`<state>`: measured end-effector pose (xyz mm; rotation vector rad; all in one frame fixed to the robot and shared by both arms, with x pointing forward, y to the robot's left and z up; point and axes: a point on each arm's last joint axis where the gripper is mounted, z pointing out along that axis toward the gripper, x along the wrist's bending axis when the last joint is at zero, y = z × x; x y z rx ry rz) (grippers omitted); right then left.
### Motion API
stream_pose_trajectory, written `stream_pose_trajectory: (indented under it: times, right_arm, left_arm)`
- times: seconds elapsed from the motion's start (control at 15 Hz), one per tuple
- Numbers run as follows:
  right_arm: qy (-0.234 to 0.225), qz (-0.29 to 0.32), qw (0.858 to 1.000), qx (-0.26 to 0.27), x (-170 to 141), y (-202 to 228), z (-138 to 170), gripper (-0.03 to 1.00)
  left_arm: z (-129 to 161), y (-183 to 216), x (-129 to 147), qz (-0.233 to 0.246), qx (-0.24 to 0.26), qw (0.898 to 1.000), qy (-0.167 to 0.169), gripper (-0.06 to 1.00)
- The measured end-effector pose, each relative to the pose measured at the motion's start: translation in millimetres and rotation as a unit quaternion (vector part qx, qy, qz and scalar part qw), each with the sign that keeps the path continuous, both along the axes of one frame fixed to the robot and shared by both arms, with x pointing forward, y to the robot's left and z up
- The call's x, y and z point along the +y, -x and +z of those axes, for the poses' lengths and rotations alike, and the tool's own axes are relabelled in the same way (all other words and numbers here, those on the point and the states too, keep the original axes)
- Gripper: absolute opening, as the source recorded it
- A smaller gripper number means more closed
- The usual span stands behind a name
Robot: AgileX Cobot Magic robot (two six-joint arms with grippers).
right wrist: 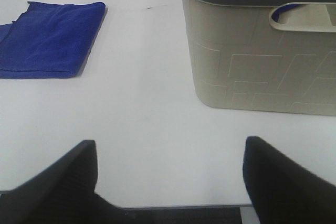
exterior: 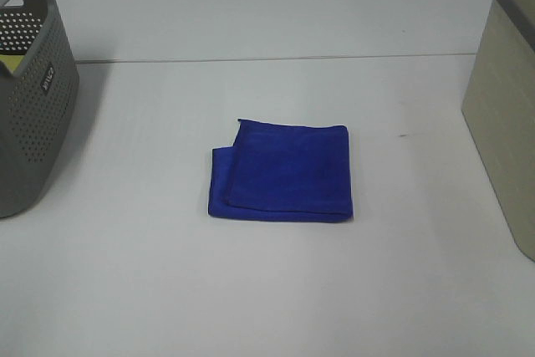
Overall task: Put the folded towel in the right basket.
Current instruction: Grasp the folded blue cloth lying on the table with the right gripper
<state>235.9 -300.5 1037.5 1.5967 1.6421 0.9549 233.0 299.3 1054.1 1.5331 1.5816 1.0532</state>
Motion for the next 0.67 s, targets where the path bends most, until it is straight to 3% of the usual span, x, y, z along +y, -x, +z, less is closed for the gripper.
stream_pose_trajectory:
  times: [0.67]
  right_arm:
    - [0.000, 0.000, 1.000, 0.000, 0.0, 0.0, 0.0, 0.75]
  left_arm:
    - [0.0, 0.0, 0.0, 0.000, 0.000, 1.000, 0.000, 0.99]
